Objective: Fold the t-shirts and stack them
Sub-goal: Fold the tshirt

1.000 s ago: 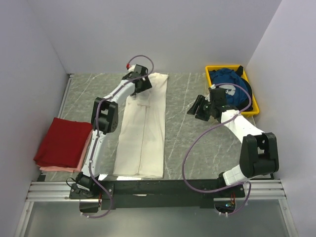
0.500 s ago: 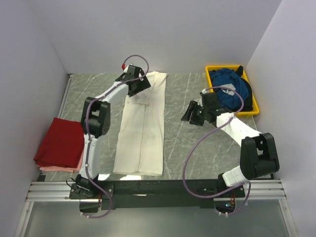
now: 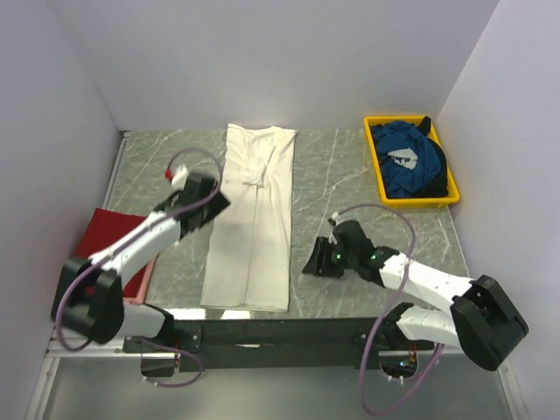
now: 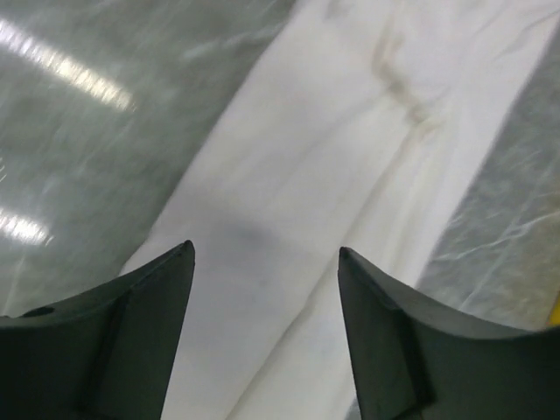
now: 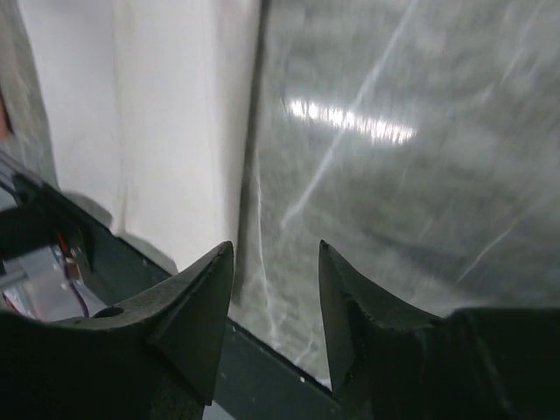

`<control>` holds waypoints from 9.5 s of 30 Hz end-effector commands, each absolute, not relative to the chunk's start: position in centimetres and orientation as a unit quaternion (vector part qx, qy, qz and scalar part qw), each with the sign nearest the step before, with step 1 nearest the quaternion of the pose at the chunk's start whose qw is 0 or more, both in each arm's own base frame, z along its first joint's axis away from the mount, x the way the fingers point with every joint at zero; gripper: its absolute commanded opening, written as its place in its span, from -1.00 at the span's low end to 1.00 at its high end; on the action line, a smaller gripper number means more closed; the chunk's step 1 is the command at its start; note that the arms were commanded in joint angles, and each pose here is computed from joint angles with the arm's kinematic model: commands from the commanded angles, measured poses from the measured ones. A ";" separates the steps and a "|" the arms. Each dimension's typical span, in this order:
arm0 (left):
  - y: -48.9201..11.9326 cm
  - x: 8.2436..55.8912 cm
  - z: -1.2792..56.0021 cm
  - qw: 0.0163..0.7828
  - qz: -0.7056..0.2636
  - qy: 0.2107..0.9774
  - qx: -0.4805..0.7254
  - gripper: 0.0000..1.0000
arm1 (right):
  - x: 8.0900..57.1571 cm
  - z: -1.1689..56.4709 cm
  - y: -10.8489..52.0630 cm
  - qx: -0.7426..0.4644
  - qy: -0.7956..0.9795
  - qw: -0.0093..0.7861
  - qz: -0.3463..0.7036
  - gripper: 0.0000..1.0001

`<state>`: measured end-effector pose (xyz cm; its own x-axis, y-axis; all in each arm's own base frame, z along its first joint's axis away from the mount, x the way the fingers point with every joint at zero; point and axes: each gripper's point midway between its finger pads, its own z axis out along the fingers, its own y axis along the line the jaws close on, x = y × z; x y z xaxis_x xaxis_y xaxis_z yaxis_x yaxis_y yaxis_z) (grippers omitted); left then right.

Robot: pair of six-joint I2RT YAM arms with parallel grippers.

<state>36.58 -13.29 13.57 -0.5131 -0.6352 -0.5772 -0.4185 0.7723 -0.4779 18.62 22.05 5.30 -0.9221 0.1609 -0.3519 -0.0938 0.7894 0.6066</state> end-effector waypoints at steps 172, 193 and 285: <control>-16.7 43.7 9.5 0.343 -0.135 0.879 -0.302 -0.89 | 45.5 8.9 23.8 0.087 0.918 0.253 0.293 -0.92; -21.7 37.2 10.3 0.313 -0.247 0.878 -0.264 -0.99 | 37.0 11.1 29.2 0.014 0.915 0.275 0.294 -0.23; -15.4 27.5 4.5 0.301 -0.228 0.875 -0.304 -0.09 | 28.6 4.1 19.9 0.092 0.923 0.242 0.284 0.10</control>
<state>26.51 -14.73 4.15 -0.6362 -0.6727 -0.3777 -0.4345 0.7170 -0.5451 27.26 19.71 4.06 -0.8793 0.2903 -0.3776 0.0295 0.8245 0.5651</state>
